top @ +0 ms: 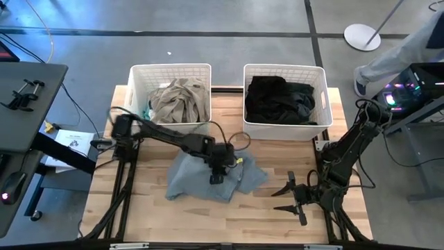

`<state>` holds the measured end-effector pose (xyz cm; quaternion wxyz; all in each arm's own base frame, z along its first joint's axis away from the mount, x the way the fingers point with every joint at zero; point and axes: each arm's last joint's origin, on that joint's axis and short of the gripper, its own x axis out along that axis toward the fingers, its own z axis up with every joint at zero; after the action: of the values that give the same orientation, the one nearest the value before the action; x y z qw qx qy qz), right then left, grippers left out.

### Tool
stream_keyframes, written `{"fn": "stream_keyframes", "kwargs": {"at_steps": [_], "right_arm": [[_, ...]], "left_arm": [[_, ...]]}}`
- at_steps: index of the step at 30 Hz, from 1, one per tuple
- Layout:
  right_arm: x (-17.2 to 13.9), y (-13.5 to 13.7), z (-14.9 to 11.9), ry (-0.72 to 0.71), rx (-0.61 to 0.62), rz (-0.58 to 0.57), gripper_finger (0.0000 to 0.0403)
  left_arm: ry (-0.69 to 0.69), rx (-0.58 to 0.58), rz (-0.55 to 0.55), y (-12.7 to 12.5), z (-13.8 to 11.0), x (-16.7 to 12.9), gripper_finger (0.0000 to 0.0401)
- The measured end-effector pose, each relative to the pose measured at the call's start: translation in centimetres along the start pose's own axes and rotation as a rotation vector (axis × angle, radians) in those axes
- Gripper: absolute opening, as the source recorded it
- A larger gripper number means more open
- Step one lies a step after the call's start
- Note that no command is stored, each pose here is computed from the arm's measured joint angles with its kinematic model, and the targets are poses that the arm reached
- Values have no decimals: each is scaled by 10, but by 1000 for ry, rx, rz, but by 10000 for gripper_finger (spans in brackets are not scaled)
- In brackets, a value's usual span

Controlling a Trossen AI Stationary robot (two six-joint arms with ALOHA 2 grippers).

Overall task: Sort clothes
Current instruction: Put the light blue pants into the left white laundry bin

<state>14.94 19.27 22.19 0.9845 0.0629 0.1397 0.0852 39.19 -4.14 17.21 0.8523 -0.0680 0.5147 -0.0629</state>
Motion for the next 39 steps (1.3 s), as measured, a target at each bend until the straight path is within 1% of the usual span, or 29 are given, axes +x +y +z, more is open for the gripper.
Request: {"fn": "stream_keyframes", "kwargs": {"at_steps": [1,3,4,8,10,12,13,15,16,17,19,21,22,24,27,31,34,36,39], "right_arm": [[0,0,0,1,-1,0,193],[0,0,-1,5,-5,-2,193],[0,0,-1,6,-7,-2,193],[0,0,-1,9,-10,-3,193],[0,0,-1,10,-10,-2,193],[0,0,-1,9,-10,-3,193],[0,-1,-1,10,-11,-3,193],[0,-1,-1,10,-11,-3,193],[0,-1,-1,10,-11,-3,193],[0,-1,-2,14,-15,-5,193],[0,-1,-2,18,-20,-7,193],[0,-1,-2,19,-19,-8,193],[0,-1,-2,17,-18,-11,193],[0,-1,-2,14,-18,-17,193],[0,-2,-2,13,-20,-22,193],[1,-2,-2,12,-17,-26,193],[1,-3,-1,11,-15,-28,193],[1,-3,-1,11,-12,-28,193],[1,-3,-1,11,-11,-28,193]], "left_arm": [[-58,-5,-8,-3,8,-17,79],[-217,10,-19,-10,26,-56,79],[-273,16,-17,-13,31,-75,79],[-472,46,35,-26,42,-139,79],[-609,79,76,-33,46,-179,79],[-759,111,146,-41,47,-223,79],[-816,123,200,-44,46,-243,79],[-915,153,292,-48,42,-275,79],[-958,166,307,-49,40,-287,79],[-986,182,296,-50,38,-296,79],[-1008,219,241,-50,32,-309,79],[-968,250,188,-49,26,-309,79],[-919,260,169,-48,23,-304,79],[-789,255,140,-47,18,-283,79],[-618,227,122,-46,12,-238,83],[-451,244,127,-43,3,-179,139],[-296,251,135,-40,-4,-132,175],[-233,271,122,-40,-5,-110,191],[-196,288,59,-42,-2,-84,212]]}}
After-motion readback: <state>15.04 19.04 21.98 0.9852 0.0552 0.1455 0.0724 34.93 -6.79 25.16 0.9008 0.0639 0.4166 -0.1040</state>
